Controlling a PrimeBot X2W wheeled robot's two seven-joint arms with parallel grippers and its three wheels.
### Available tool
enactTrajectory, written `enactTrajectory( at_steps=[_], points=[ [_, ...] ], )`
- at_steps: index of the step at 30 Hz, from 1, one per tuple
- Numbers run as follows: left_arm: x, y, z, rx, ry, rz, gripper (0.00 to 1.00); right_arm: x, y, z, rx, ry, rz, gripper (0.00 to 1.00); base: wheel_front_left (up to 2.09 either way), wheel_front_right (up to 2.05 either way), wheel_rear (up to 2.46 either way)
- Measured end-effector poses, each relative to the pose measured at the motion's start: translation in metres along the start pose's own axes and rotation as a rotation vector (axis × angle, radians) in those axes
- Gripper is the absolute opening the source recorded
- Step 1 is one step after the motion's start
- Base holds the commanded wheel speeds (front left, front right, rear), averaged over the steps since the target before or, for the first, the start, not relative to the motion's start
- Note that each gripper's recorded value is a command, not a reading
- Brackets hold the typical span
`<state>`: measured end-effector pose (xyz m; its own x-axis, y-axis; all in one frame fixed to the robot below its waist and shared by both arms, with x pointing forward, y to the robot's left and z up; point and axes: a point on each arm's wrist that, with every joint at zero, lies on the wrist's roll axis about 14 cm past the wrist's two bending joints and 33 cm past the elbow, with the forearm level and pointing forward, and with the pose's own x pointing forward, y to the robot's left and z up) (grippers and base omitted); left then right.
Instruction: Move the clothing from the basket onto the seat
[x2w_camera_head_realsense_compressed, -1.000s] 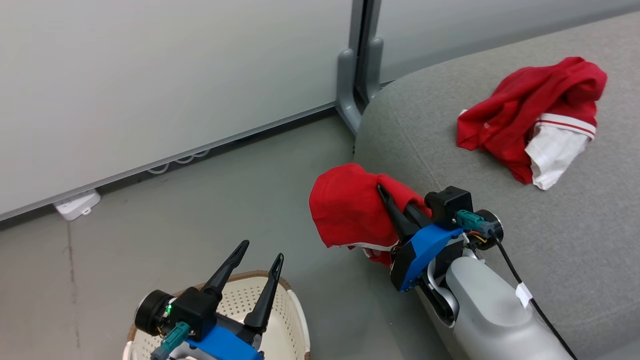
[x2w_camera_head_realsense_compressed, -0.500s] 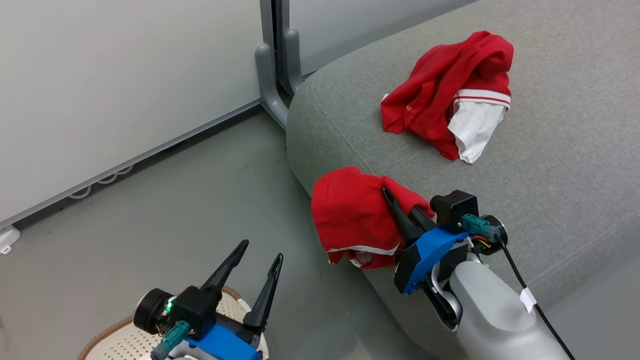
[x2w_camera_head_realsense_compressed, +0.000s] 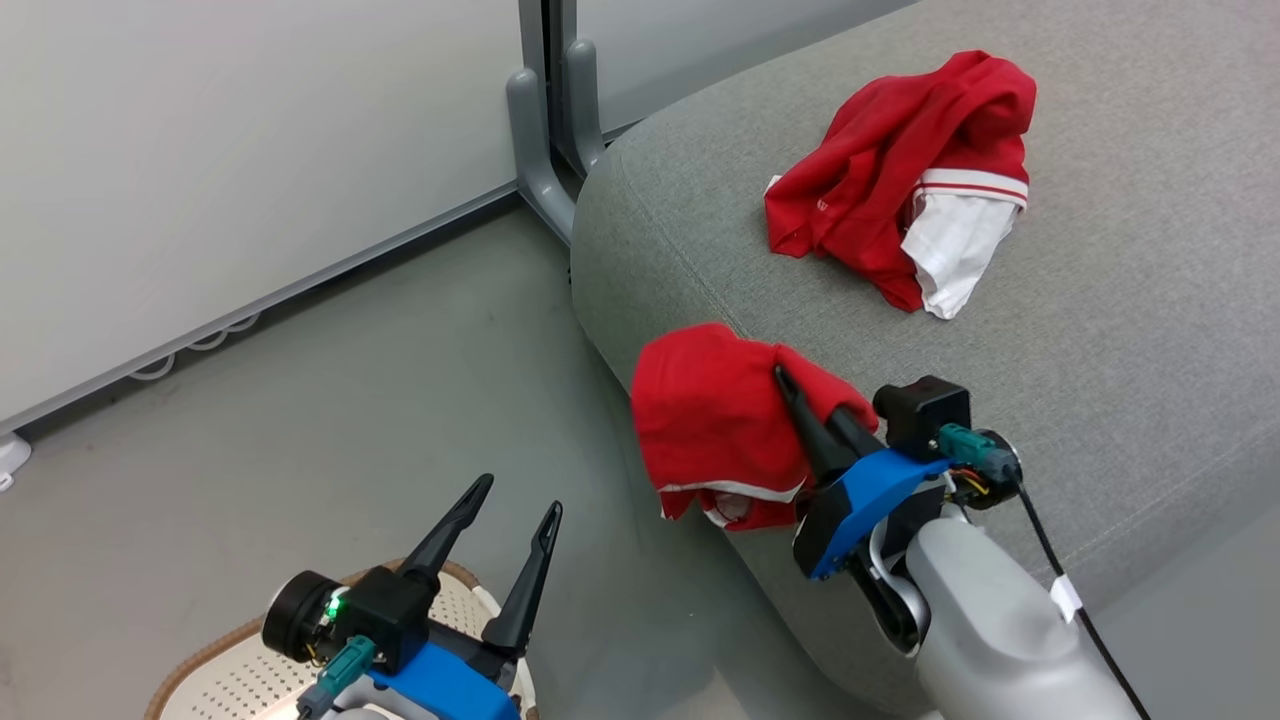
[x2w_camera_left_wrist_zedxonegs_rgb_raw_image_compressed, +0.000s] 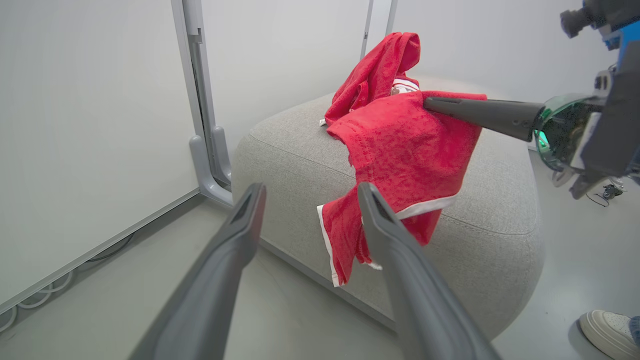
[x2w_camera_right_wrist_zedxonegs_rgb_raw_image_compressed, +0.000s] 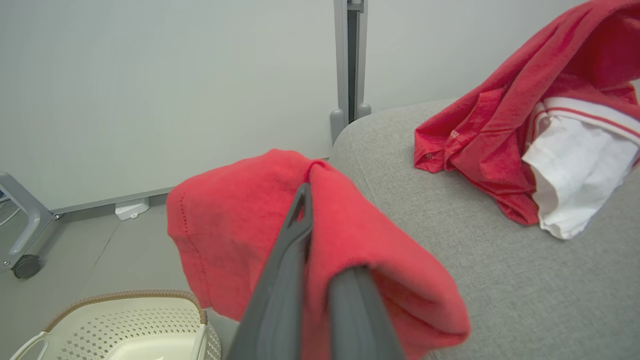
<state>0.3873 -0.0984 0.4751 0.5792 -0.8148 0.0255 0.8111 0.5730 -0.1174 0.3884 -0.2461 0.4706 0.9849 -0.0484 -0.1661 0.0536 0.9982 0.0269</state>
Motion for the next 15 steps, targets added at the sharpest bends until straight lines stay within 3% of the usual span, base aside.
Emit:
enactTrajectory(
  at_steps=[4,9,13,15],
  points=[
    [0.001,0.006,-0.002,-0.004,0.001,0.008,1.0,0.007,-0.011,0.009,0.025,-0.024,-0.032,0.0,0.0,0.0,0.0],
    [0.007,0.014,-0.004,-0.002,-0.005,0.005,1.0,0.028,-0.051,0.054,-0.045,-0.098,-0.094,0.0,0.0,0.0,0.0],
    [0.017,0.026,-0.008,0.01,-0.016,-0.013,1.0,0.053,-0.101,0.123,-0.158,-0.192,-0.178,0.0,0.0,0.0,0.0],
    [0.029,0.039,-0.011,0.018,-0.034,-0.038,1.0,0.069,-0.156,0.182,-0.254,-0.263,-0.296,0.0,0.0,0.0,0.0]
  ],
)
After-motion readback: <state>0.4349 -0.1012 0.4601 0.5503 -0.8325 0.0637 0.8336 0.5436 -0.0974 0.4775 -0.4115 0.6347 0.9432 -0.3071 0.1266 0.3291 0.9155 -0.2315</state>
